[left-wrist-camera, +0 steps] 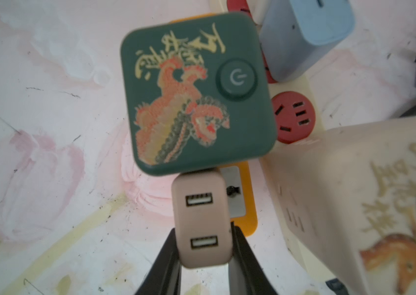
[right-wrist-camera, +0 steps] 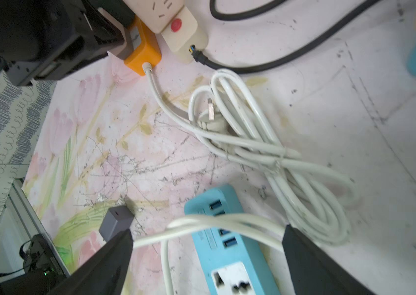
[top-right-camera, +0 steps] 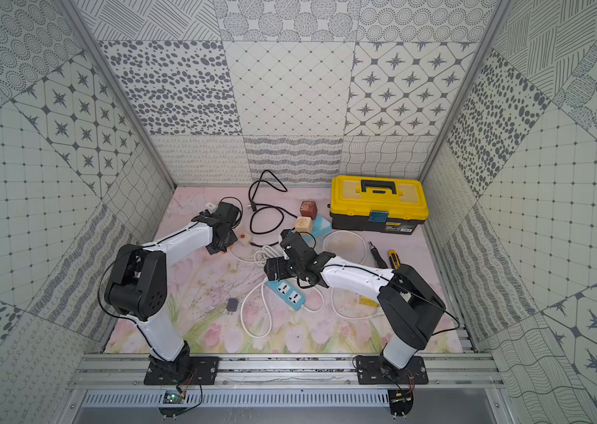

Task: Pull the plug off the socket
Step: Remove the plug from the socket.

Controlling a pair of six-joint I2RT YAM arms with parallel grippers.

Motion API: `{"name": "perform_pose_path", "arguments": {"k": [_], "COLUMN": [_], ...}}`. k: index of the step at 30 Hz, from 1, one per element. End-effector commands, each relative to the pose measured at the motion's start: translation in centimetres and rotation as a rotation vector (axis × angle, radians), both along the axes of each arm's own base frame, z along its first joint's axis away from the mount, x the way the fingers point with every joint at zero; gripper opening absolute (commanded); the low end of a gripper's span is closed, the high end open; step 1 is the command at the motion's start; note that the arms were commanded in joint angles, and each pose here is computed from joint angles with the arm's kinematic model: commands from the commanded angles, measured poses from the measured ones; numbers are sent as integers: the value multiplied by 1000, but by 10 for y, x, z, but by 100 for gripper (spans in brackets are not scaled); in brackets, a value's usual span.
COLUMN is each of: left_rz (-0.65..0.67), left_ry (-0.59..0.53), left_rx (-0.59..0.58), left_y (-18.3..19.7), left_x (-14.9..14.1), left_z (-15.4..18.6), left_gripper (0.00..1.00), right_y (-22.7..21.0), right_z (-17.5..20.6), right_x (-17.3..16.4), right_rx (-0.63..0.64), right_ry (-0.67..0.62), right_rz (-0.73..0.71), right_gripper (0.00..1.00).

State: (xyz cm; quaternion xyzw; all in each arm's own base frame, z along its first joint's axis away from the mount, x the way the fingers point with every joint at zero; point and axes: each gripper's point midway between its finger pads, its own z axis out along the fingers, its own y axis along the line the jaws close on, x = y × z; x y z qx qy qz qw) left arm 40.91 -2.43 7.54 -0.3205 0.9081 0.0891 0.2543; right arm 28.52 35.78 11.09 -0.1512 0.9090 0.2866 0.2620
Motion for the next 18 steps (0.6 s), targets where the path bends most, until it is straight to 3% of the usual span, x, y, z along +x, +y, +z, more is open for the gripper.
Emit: {"name": "perform_pose_path", "arguments": {"k": [1,4,10,13,18], "left_rz": [-33,-57,-78,-101,-139], "left_ry": [133,203,295,305,350], "left_rx": [-34,-74,-131,-175,-187], "left_y": [0,-5,-8,-12,-14], "left_x": [-27,-48,-84,-93,-108], "left_z": [-13,-20,-27,-20,-16], "left_gripper": [19,17,16,16,16], "right_y": [53,84,131,141,148], "right_z": [34,38,25,12,-9], "right_x": [15,24,41,53,70], "right_rx": [154,225,382,431,462], "right_ry": [-85,-84,14,51,84], "right_rz": [85,108,96,40,-38], "right_gripper": [96,94,77,62,53]}}
